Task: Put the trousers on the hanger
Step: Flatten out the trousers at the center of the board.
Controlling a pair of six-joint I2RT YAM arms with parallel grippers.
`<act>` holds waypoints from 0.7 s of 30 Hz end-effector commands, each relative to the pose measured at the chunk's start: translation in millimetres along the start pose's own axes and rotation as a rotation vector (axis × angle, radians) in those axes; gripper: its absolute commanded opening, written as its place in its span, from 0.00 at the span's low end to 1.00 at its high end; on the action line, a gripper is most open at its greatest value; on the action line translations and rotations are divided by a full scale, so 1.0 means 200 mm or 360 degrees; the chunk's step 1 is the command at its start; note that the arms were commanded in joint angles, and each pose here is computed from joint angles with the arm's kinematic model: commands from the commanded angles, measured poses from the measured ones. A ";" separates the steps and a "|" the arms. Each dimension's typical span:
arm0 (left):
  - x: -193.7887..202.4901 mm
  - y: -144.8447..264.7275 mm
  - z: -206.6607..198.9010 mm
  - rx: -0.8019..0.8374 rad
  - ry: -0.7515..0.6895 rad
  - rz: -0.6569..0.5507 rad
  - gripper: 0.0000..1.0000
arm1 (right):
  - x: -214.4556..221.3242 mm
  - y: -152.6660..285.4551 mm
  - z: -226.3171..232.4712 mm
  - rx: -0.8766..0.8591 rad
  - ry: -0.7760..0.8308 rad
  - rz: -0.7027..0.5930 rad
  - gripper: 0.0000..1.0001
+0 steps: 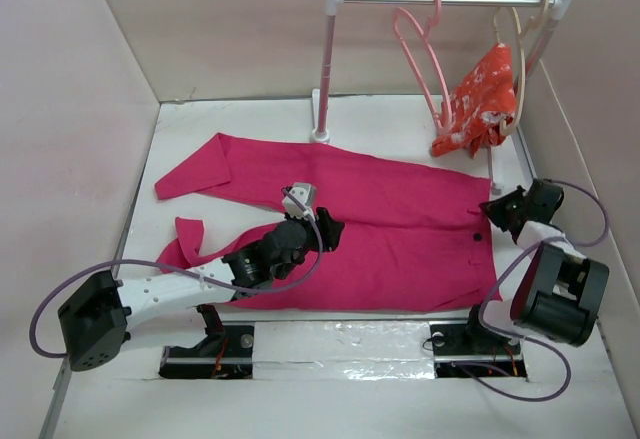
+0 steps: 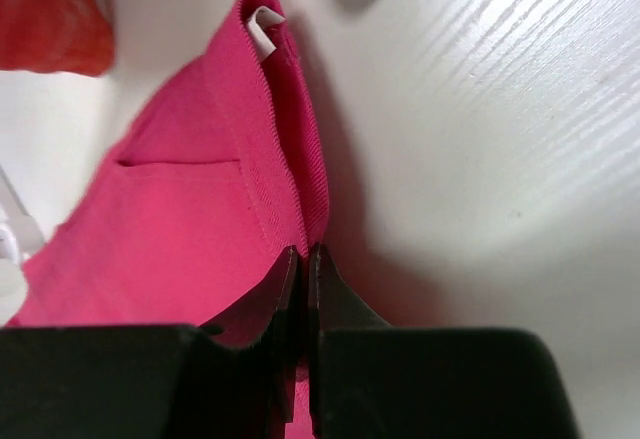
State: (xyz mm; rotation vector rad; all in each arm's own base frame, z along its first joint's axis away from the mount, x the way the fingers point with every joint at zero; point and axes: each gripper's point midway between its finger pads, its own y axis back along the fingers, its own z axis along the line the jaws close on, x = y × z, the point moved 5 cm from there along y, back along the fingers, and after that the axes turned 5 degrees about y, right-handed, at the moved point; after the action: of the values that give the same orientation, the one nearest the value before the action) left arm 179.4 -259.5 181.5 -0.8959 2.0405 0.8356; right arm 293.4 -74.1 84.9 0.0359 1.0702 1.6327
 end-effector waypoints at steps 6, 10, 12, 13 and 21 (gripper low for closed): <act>-0.08 0.03 0.01 0.0011 0.0072 -0.0094 0.41 | -0.48 0.21 -0.01 0.0512 0.0051 -0.0622 0.00; -0.12 -0.01 0.11 -0.0107 0.0113 -0.0132 0.42 | -0.51 0.13 0.01 0.0605 0.0079 -0.0519 0.21; -0.15 -0.02 0.20 -0.0235 0.0158 -0.0191 0.47 | -0.49 0.10 0.06 0.0565 0.0110 -0.0476 0.72; -0.14 -0.02 0.21 -0.0238 0.0156 -0.0188 0.48 | -0.47 0.11 0.10 0.0535 0.0121 -0.0474 0.82; -0.37 -0.07 0.63 -0.0677 0.0281 -0.0318 0.47 | -0.05 0.39 0.50 -0.0218 0.0285 -0.0615 0.26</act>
State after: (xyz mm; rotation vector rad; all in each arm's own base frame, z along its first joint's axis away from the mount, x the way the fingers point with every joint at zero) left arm 249.2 -172.0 170.0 -1.3106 1.9380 1.0748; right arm 299.4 -39.6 183.3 -0.2703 1.1731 1.3639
